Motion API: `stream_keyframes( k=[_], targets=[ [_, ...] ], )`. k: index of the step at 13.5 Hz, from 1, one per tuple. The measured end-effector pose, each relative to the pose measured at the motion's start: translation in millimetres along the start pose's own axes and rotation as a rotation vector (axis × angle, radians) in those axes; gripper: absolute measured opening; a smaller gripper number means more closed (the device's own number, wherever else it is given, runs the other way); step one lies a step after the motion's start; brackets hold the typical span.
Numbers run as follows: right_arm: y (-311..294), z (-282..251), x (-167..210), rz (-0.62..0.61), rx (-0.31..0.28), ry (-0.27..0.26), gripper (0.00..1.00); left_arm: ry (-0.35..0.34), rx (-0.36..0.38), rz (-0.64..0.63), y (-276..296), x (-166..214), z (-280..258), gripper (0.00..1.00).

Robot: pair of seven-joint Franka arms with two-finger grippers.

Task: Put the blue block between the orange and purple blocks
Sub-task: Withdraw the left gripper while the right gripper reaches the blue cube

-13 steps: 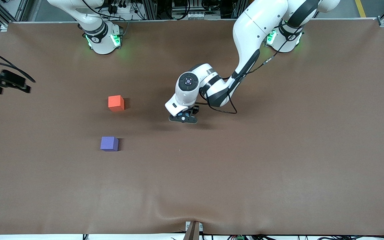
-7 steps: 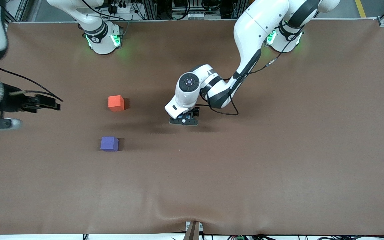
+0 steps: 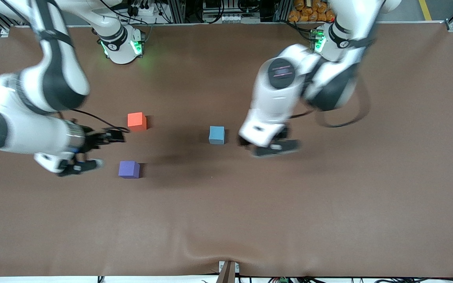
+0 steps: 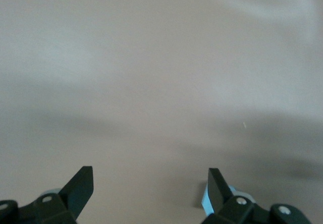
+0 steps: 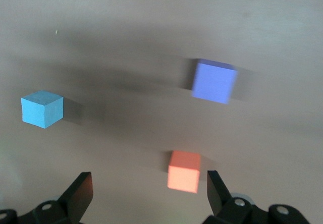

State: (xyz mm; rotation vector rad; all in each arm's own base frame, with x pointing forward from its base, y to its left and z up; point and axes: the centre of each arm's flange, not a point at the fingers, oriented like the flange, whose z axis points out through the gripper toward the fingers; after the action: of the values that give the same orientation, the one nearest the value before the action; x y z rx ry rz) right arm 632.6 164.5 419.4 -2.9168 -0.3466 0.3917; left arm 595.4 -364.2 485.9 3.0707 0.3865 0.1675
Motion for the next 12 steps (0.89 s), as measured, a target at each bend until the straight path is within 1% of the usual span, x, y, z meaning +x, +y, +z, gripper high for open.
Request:
stream_keyframes(
  k=[2,5,7,9,12],
  targets=[
    [-53,41,19,-0.063,0.024,0.006,1.0,0.011,0.015,-0.046,-61,38,-39,1.0],
    [-128,104,33,-0.1,0.055,0.005,1.0,0.009,0.044,-0.028,-152,80,-79,1.0],
    [-159,137,39,-0.049,0.052,0.021,1.0,0.012,0.059,0.004,-217,104,-100,1.0],
    [-191,161,39,0.024,0.043,0.037,1.0,0.015,0.069,0.048,-269,118,-116,1.0],
    [-244,195,29,0.117,0.032,0.056,1.0,0.008,0.08,0.087,-317,122,-127,1.0]
  ],
)
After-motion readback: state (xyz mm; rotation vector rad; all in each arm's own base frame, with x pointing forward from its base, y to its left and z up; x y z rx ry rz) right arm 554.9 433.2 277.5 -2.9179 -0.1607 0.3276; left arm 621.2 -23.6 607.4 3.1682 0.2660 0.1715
